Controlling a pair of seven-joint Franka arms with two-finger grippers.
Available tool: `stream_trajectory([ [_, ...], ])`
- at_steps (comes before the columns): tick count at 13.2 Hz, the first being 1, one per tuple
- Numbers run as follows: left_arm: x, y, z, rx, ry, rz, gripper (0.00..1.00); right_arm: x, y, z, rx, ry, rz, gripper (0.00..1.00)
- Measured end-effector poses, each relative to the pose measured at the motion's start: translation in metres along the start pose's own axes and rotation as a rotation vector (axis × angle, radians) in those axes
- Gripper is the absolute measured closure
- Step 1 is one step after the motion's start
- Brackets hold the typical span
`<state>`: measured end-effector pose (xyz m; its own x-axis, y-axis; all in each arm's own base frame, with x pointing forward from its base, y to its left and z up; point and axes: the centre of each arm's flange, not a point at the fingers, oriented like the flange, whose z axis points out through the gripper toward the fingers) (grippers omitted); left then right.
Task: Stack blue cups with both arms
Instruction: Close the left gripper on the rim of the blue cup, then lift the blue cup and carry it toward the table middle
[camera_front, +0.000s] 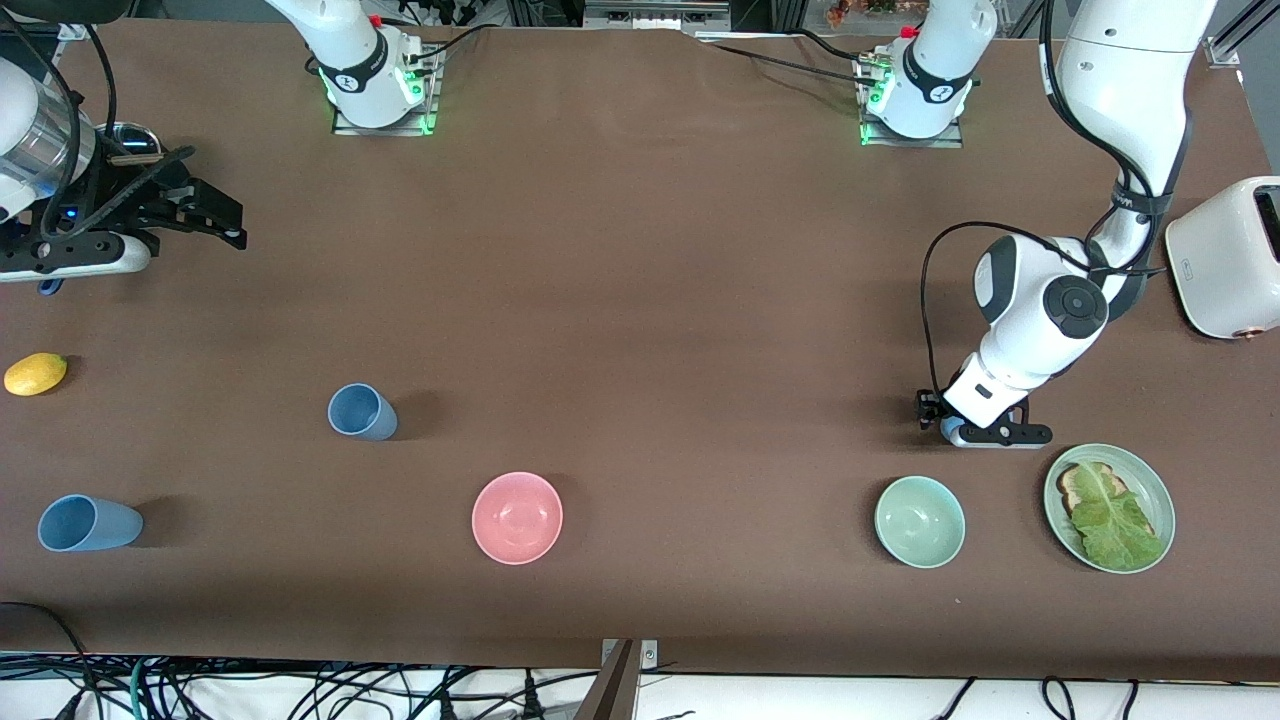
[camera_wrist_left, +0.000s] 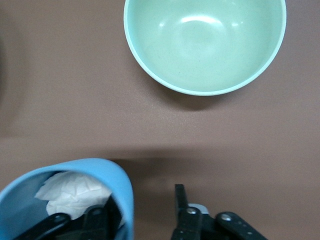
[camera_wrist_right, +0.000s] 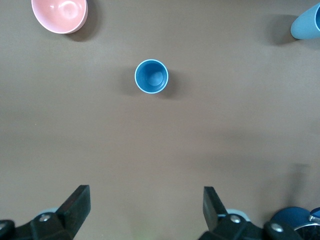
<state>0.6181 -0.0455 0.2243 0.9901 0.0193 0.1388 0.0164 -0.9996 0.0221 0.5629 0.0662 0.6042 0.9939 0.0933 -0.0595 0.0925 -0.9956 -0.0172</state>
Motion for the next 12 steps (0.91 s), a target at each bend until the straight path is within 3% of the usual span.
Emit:
stream_trajectory([
  [3,0.0008,-0.0002,-0.0009,0.0,0.004,-0.014,0.91,0.0,0.0,0.0,0.0,0.0,0.0,0.0],
  [12,0.0046,0.0004,-0.0084,-0.001,0.014,-0.051,0.94,0.0,0.0,0.0,0.0,0.0,0.0,0.0],
])
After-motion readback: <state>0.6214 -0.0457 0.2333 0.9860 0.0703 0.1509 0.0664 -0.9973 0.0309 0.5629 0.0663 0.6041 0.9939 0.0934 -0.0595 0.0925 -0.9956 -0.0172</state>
